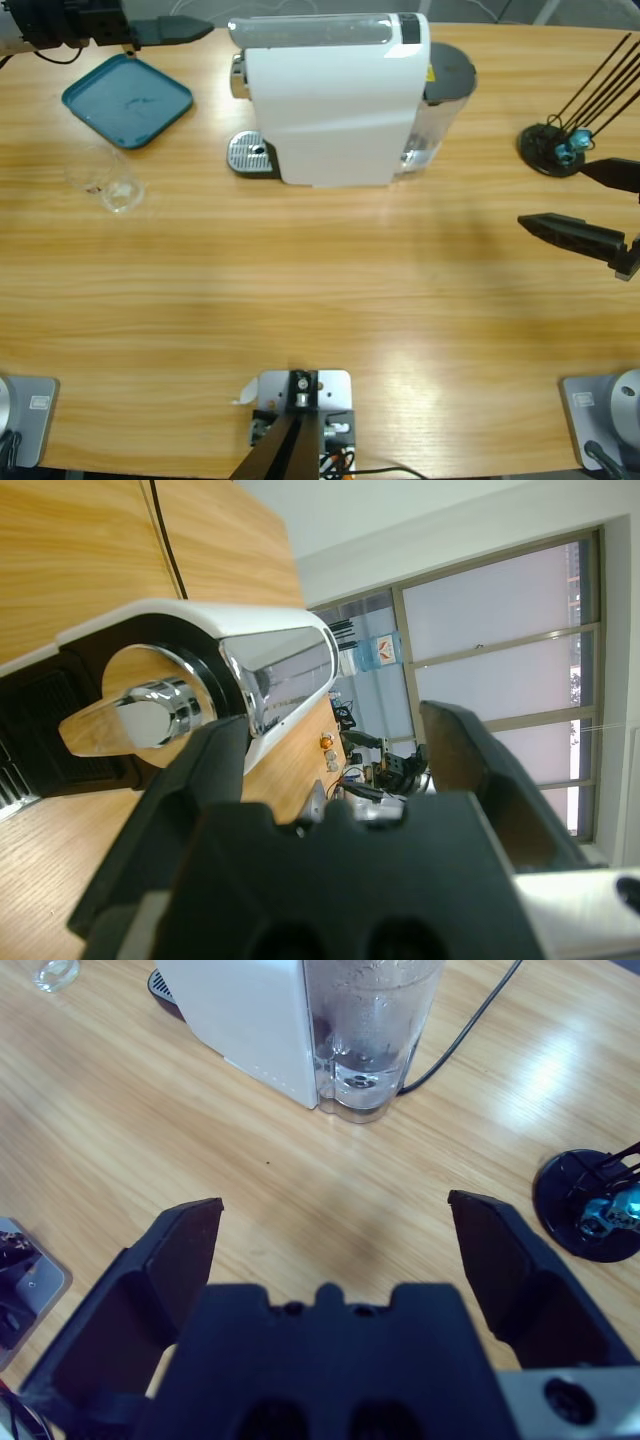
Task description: Pour coffee
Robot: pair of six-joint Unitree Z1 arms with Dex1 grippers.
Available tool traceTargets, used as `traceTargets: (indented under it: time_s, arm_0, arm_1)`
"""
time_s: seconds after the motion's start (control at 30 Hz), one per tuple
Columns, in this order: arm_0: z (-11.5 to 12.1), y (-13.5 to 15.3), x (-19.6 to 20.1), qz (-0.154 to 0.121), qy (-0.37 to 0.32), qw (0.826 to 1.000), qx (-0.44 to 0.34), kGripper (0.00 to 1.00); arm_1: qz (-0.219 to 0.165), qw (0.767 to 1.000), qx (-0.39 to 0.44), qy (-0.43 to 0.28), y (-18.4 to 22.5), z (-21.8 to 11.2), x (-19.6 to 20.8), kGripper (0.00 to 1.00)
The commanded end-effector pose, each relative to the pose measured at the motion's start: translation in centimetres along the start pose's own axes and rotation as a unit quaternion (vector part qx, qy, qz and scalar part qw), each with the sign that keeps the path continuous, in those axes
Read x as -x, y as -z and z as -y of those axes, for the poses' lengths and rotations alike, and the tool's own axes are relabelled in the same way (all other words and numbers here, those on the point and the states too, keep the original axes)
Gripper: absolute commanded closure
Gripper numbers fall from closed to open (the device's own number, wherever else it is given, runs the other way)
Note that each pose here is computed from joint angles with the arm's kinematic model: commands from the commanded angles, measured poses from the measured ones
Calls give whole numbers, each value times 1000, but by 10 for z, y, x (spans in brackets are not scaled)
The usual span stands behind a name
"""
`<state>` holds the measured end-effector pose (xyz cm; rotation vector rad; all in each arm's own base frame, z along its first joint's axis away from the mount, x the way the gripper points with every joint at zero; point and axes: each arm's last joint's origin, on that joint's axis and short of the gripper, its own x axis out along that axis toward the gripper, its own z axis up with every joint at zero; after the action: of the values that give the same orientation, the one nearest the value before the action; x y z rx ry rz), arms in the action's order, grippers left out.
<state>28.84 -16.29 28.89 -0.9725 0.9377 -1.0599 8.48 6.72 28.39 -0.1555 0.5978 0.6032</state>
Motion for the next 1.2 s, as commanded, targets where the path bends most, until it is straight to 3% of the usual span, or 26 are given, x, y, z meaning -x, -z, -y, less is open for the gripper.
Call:
traceTargets:
  time_s: [0.03,0.3,0.33,0.37,0.5,0.63,0.7,1.07,1.2]
  arm_0:
    - [-26,1,-20,-28,-5,999,30,266]
    - [-27,-6,-25,-32,5,999,21,267]
    - [-25,-6,-26,-33,7,999,18,305]
    - [-24,-7,-27,-33,10,999,15,445]
    - [-23,-10,-34,-39,15,999,11,751]
    - [-25,-11,-40,-46,17,999,13,779]
    - [-25,-11,-40,-47,17,999,12,998]
    - [-21,-14,-39,-52,31,998,-1,1000]
    - [-5,-17,-35,-49,45,998,-17,1000]
  arm_1:
    - [-24,1000,5,-6,11,-1,-7,9]
    - [-25,1000,6,-5,11,-1,-7,8]
    - [-25,1000,6,-6,11,-1,-7,9]
    - [-26,1000,6,-5,11,-1,-8,9]
    - [-26,1000,6,-6,11,-1,-8,9]
    - [-26,1000,6,-5,11,-1,-8,9]
    - [-26,1000,6,-5,11,-1,-8,9]
    - [-26,1000,6,-5,11,-1,-8,9]
    - [-25,1000,6,-5,11,-1,-7,9]
